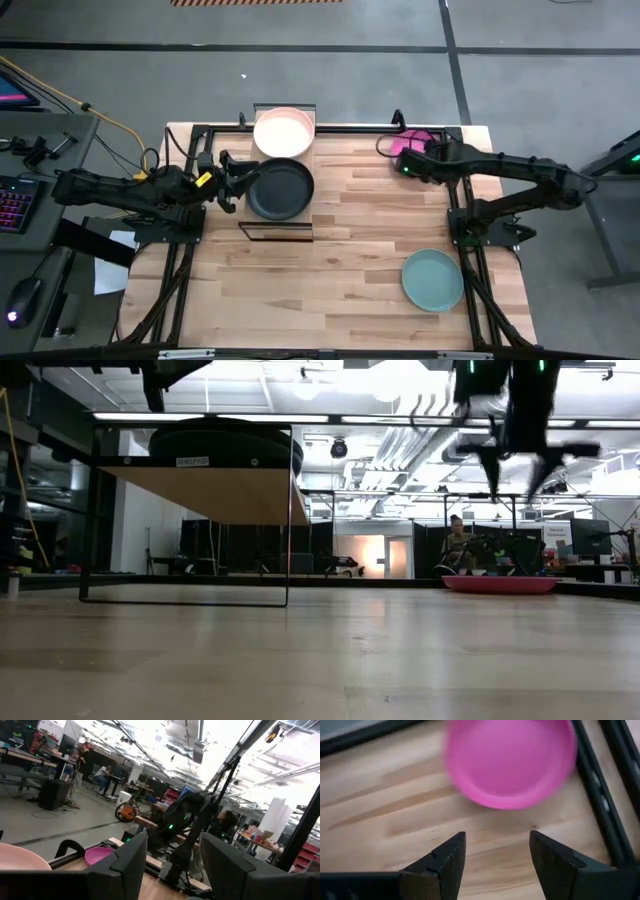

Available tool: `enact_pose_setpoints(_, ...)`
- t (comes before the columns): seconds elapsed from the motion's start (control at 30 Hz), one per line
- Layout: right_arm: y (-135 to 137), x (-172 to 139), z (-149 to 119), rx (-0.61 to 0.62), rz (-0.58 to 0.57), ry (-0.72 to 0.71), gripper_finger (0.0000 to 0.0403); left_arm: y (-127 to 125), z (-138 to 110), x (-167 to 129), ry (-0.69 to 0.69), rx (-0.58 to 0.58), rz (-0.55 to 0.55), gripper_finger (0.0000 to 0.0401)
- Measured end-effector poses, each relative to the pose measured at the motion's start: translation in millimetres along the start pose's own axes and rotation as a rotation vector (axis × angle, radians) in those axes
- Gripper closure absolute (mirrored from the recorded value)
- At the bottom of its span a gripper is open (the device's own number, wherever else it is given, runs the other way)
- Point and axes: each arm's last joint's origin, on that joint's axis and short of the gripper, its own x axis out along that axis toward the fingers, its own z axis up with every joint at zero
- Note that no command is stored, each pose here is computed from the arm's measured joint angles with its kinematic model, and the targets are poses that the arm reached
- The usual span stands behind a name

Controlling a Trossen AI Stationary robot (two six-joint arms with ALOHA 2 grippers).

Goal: Place and stack plates onto a shelf
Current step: Stack the pink plate on top of the black plate on the shelf

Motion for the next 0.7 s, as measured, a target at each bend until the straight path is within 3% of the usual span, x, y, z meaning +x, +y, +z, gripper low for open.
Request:
enact_pose_setpoints(0.1,-10.5,32.5,-7.7,0.151,-0.051,0.039,0.0203,0.0,-0.1,0.1,0.001,0.0,0.001,0.0227)
enact_pose_setpoints(0.23,-20.2,68.5,-15.2,0.382,-0.034,0.042,0.0203,0.0,-0.1,0.1,0.001,0.0,0.0,0.0227)
enact_pose_setpoints(0.43,-39.8,99.7,-20.8,0.663,-0.077,0.024,0.0203,0.0,-0.1,0.1,0.001,-0.009,0.0,0.0227)
enact_pose_setpoints(0.7,-48.2,116.2,-14.6,0.835,-0.06,-0.018,0.0203,0.0,-0.2,0.1,0.001,-0.018,0.0,0.0227)
